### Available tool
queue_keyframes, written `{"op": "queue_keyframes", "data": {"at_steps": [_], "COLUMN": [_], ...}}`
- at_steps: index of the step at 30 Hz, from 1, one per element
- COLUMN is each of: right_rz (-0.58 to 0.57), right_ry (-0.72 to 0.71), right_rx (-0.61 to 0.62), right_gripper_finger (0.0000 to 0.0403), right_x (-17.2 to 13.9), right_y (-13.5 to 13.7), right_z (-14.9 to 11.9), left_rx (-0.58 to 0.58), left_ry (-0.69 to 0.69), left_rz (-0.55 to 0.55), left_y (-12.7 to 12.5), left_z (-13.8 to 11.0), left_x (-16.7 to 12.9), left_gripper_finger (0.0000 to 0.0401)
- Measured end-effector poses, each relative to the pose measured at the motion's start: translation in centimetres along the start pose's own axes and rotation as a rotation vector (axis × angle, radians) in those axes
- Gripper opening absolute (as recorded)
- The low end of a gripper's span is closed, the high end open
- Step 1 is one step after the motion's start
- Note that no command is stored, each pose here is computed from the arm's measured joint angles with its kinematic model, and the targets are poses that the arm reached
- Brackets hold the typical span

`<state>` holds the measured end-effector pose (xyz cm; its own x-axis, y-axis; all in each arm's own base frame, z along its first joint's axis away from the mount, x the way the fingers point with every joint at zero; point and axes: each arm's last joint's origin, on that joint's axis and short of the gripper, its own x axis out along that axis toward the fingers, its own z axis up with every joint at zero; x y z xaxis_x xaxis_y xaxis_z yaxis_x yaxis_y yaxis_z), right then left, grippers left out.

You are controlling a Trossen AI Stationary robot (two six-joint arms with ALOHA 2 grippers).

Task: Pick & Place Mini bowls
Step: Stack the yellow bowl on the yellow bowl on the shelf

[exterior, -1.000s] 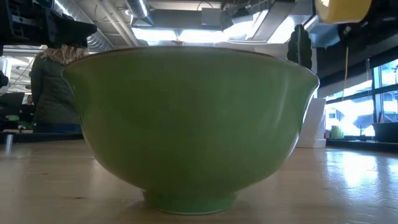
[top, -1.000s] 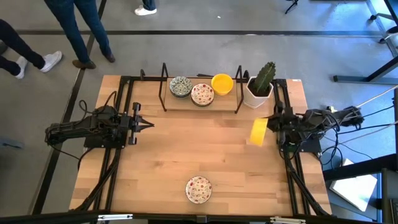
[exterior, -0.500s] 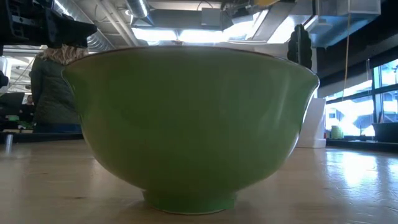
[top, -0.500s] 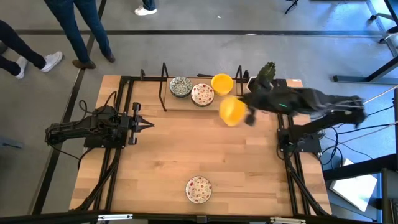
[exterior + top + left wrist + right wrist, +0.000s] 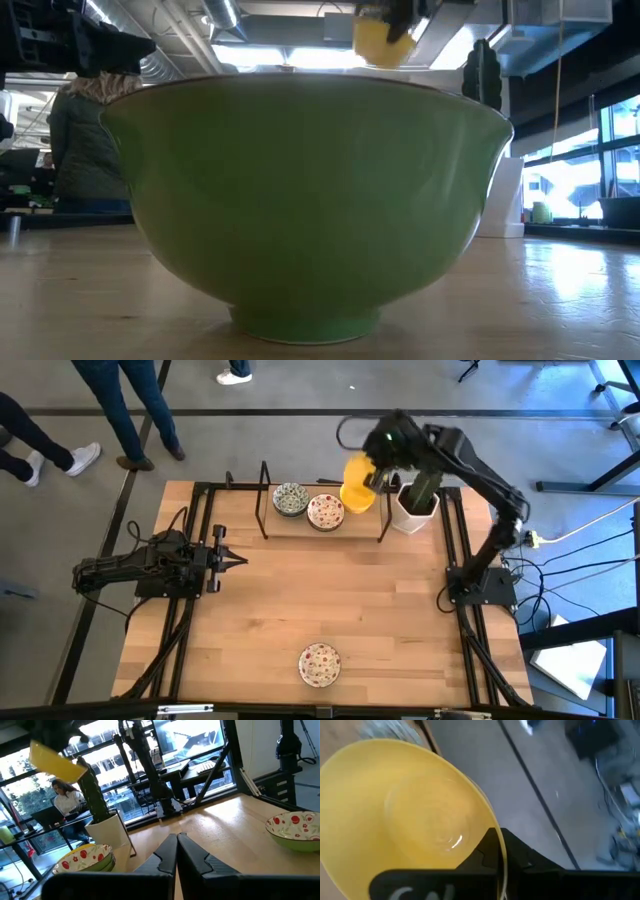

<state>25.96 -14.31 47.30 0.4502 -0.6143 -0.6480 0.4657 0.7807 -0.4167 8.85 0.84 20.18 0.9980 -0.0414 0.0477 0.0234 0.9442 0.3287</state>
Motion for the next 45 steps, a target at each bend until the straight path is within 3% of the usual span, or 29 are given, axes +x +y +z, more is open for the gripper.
{"op": "queue_keyframes", "data": {"at_steps": [3,7,13,21,37,45], "right_rz": [-0.013,0.091,0.114,0.159,0.285,0.308], "right_ry": [0.096,0.164,0.282,0.383,0.505,0.513], "right_rx": [0.006,0.008,0.009,0.015,0.029,0.037], "right_gripper_finger": [0.0003,0.0003,0.0003,0.0003,0.0005,0.0006], "right_x": [3.6,8.1,13.6,19.0,24.0,24.4], "right_y": [-1.4,-2.6,-3.5,-4.0,-2.7,-2.5], "right_z": [-0.1,-0.6,-1.7,-3.3,-5.3,-5.5], "left_rx": [0.002,0.003,0.035,0.036,0.036,0.036], "left_ry": [0.000,-0.001,-0.001,-0.002,-0.002,-0.002], "left_rz": [0.000,0.000,-0.001,-0.003,-0.003,-0.003], "left_y": [0.0,0.0,0.0,0.0,0.0,0.0], "left_z": [0.0,0.0,0.0,0.0,0.0,0.0], "left_x": [0.0,0.0,0.0,0.0,0.0,0.0], "left_gripper_finger": [0.0004,0.0004,0.0006,0.0005,0.0007,0.0004]}}
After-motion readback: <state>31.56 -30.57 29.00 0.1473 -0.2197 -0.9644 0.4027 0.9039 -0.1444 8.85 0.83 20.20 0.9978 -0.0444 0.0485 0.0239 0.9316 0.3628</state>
